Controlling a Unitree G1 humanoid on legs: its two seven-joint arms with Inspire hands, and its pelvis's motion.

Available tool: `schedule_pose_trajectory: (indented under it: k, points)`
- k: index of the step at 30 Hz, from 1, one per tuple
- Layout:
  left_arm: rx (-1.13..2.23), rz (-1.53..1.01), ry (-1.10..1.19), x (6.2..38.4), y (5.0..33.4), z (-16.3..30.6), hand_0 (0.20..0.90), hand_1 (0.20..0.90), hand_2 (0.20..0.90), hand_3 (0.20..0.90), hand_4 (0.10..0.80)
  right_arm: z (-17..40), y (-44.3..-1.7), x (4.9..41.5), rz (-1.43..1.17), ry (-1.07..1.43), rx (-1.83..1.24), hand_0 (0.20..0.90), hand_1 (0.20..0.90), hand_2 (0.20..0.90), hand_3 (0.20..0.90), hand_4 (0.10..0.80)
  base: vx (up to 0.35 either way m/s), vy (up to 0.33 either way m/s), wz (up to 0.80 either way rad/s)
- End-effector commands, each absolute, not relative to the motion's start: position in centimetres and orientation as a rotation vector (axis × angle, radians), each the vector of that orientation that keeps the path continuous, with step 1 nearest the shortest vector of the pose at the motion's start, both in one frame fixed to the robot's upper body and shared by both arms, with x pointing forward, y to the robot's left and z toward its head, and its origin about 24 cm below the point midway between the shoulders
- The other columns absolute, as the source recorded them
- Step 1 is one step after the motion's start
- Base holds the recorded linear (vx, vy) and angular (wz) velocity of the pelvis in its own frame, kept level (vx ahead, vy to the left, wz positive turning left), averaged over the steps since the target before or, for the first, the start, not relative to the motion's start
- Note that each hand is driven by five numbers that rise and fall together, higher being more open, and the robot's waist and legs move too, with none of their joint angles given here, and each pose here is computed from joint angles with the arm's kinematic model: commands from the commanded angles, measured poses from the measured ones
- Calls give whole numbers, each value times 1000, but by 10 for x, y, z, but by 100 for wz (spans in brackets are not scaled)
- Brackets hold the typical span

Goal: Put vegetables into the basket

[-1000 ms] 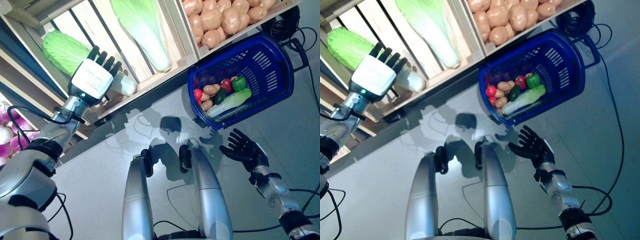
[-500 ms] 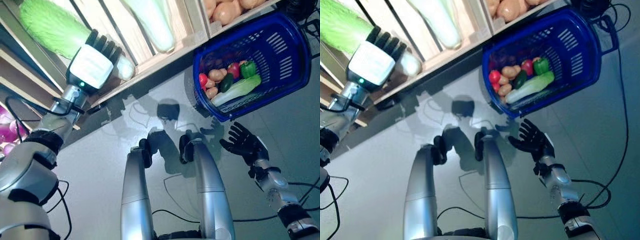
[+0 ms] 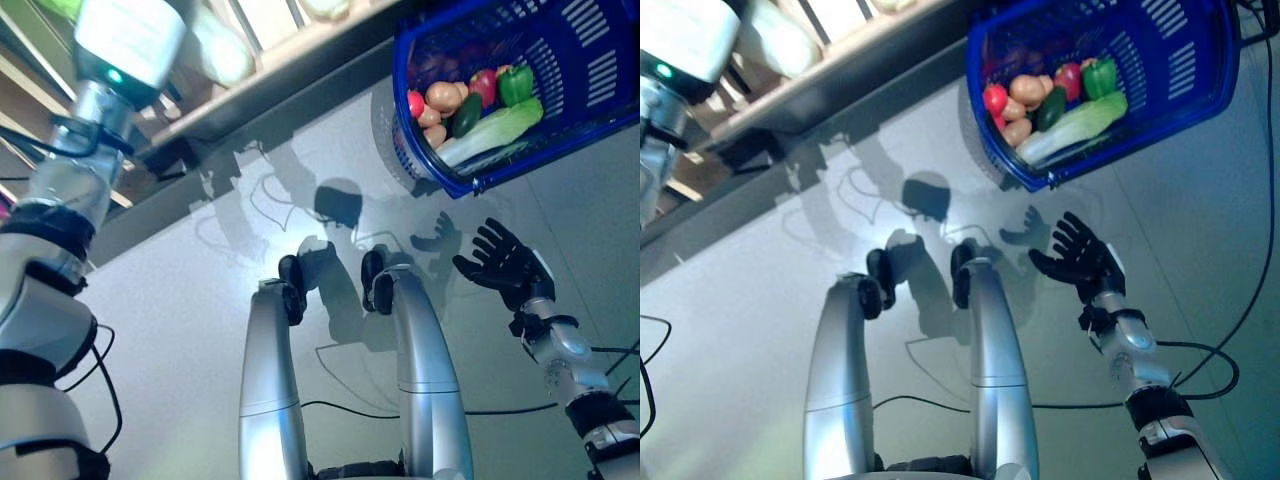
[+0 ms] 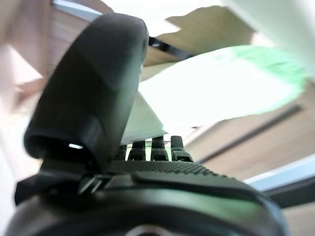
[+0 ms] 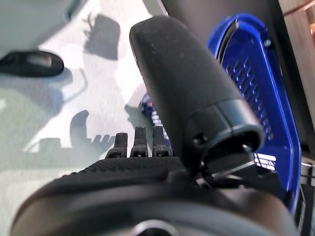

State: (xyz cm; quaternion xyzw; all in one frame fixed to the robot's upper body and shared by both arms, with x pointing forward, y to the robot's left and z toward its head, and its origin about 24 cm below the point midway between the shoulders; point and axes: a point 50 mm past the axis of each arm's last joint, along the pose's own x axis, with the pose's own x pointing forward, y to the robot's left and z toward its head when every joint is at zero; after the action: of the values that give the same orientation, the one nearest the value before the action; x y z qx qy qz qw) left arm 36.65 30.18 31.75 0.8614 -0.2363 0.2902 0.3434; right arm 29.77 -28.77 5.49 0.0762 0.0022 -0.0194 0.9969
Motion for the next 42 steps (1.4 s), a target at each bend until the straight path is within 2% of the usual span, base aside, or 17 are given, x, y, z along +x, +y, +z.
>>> schedule_pose_trajectory:
  k: [1, 23, 32, 42]
  points:
    - [2252, 630, -514, 375, 305, 282, 300, 300, 300, 300, 400, 74, -307, 289, -86, -129, 153, 900, 900, 900, 900, 800, 1, -1, -24]
    - [2204, 605, -607, 375, 296, 290, 300, 300, 300, 300, 400, 74, -318, 282, -88, -139, 160, 900, 900, 900, 900, 800, 15, 0, -2]
    - [1970, 681, -693, 370, 296, 292, 300, 300, 300, 300, 400, 64, -315, 280, -82, -111, 172, 900, 900, 900, 900, 800, 9, -2, -2]
    - [1703, 626, -708, 366, 296, 266, 300, 300, 300, 300, 400, 36, -309, 264, -81, -19, 177, 900, 900, 900, 900, 800, 65, -32, 1]
